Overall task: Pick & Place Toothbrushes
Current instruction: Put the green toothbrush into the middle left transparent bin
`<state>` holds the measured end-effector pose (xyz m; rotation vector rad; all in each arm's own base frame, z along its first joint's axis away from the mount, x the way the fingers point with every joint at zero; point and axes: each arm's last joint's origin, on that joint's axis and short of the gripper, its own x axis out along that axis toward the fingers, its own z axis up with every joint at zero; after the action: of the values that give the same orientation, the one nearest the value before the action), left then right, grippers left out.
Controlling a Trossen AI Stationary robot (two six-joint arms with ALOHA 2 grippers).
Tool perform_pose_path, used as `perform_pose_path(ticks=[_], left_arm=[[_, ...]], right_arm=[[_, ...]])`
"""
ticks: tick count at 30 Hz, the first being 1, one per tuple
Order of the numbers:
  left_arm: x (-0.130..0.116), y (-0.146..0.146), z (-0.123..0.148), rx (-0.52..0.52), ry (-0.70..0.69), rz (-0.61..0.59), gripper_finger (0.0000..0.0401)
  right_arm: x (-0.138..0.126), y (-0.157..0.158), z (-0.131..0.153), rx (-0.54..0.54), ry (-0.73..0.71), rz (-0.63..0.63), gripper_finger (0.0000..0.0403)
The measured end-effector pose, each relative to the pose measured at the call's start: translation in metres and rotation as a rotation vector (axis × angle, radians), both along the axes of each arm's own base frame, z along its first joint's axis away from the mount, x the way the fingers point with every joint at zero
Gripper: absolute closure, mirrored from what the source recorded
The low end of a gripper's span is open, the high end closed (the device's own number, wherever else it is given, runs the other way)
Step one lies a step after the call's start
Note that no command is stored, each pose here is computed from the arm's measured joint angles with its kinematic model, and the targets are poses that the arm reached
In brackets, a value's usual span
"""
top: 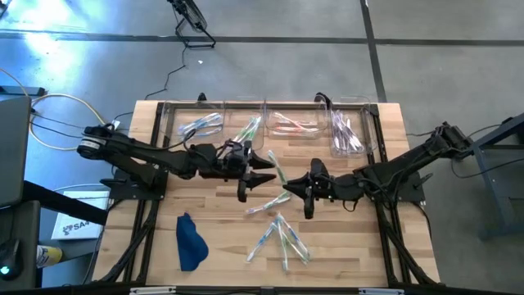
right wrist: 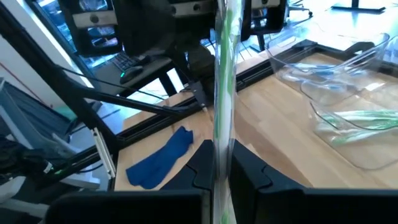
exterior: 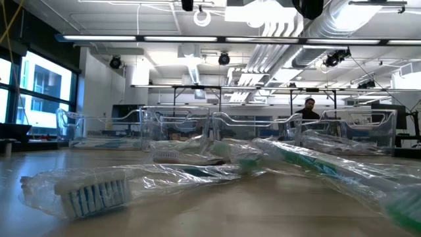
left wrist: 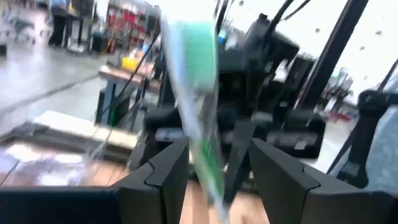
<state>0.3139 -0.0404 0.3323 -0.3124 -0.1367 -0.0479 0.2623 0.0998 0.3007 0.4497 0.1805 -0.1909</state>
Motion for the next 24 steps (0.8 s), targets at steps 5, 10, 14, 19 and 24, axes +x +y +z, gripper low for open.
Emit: perform_pose_path(ticks=[5, 10, 14, 19, 24], left_arm=[[0.0024, 0.0009, 0.0037, -0.014, -0.071, 0.036, 0.0234], [0.0041, 0.0009, 0.0021, -0.015, -0.072, 0.040, 0.0234], [0.0062, 0.0011, -0.0009, -0.016, -0.063, 0.054, 0.0234], [0.0085, 0.0014, -0.0028, 0.009, -0.070, 0.081, 0.0235], [0.0101, 0.0013, -0.0011, 0.008, -0.097, 0.083, 0.0235]], right_arm=[[0.0004, -0.0004, -0.0003, -0.001, 0.002, -0.001, 0.0388], [0.0004, 0.0000, -0.0005, 0.001, 0.003, 0.007, 0.0388], [0.0004, -0.0001, -0.0005, 0.001, 0.003, 0.006, 0.0388], [0.0005, -0.0001, -0.0006, 0.000, 0.003, 0.005, 0.0388], [0.0006, 0.0000, -0.0007, 0.000, 0.004, 0.005, 0.0388]])
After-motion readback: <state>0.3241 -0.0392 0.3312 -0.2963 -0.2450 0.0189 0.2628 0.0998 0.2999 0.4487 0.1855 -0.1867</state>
